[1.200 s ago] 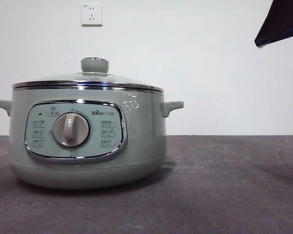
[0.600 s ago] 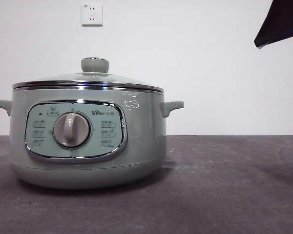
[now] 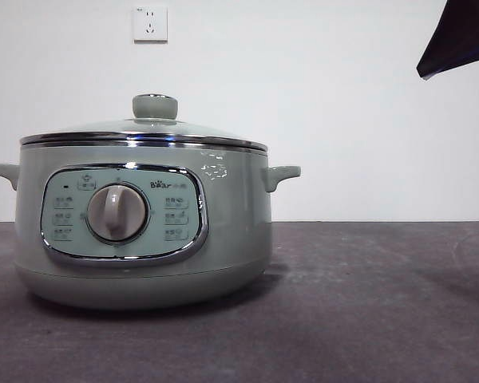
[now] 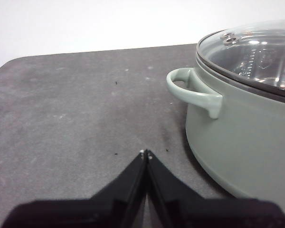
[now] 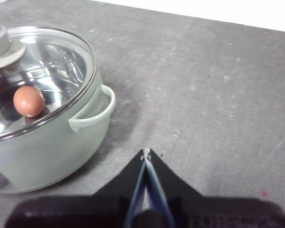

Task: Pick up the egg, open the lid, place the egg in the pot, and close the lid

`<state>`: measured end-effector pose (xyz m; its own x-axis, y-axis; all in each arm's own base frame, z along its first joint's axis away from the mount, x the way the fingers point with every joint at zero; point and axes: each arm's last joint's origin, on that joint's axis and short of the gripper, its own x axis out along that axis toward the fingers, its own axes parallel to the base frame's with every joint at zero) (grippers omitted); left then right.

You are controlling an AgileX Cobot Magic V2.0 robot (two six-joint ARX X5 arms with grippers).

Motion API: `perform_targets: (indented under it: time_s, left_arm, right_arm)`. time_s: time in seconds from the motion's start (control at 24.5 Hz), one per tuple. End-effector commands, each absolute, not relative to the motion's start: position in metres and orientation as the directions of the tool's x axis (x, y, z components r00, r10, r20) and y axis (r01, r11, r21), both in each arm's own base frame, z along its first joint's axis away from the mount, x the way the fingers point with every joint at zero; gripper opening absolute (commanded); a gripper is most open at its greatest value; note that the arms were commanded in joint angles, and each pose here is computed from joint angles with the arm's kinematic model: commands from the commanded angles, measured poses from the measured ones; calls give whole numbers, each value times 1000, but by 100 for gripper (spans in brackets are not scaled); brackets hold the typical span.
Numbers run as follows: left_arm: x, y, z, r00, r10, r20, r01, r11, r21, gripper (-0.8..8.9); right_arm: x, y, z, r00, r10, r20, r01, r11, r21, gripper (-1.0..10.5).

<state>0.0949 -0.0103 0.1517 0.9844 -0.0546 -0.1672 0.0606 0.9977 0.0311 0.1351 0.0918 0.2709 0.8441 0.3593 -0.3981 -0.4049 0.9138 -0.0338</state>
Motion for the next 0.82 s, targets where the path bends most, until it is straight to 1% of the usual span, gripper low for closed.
perform_targets:
  time_s: [0.04, 0.08, 0.16, 0.2, 0.25, 0.33, 0.37, 0.41, 0.49, 0.57, 0.69, 0.82]
  left_arm:
    - [96, -10, 147, 983, -52, -176, 60, 997, 39, -3]
    - [95, -10, 147, 983, -51, -176, 59, 997, 39, -3]
    - [95, -10, 147, 983, -52, -175, 60, 997, 39, -3]
    - [95, -10, 147, 983, -51, -176, 59, 998, 39, -3]
    - [96, -10, 147, 983, -50, -175, 58, 998, 39, -3]
    - [95, -10, 147, 983, -51, -175, 59, 997, 39, -3]
    - [95, -10, 147, 983, -51, -175, 58, 998, 39, -3]
    - [96, -10, 147, 983, -50, -175, 58, 998, 39, -3]
    - [95, -10, 147, 983, -51, -175, 58, 998, 39, -3]
    - [95, -10, 147, 983, -51, -175, 58, 998, 39, -3]
    - [95, -10, 147, 983, -51, -175, 58, 998, 39, -3]
    - [95, -10, 147, 983, -51, -175, 58, 998, 39, -3]
  right_arm:
    - [135, 91, 267, 841, 351, -412, -408, 911, -57, 2]
    - [134, 91, 266, 835, 359, -417, -433, 896, -97, 1]
    - [131, 78, 265, 864, 321, -388, -396, 909, -130, 1]
    - [130, 71, 262, 870, 326, -369, -389, 914, -111, 1]
    - [128, 62, 257, 875, 351, -334, -396, 915, -77, 2]
    - [117, 40, 242, 890, 392, -234, -408, 913, -23, 1]
    - [112, 32, 235, 911, 369, -185, -379, 925, -24, 1]
    - [108, 26, 227, 937, 321, -138, -328, 944, -32, 1]
    - [101, 17, 210, 963, 257, -84, -261, 965, -39, 2]
    - [98, 13, 191, 971, 227, -81, -231, 972, -39, 1]
    - [98, 13, 173, 969, 226, -103, -230, 973, -35, 1]
    - [98, 13, 160, 967, 225, -119, -227, 974, -1, 1]
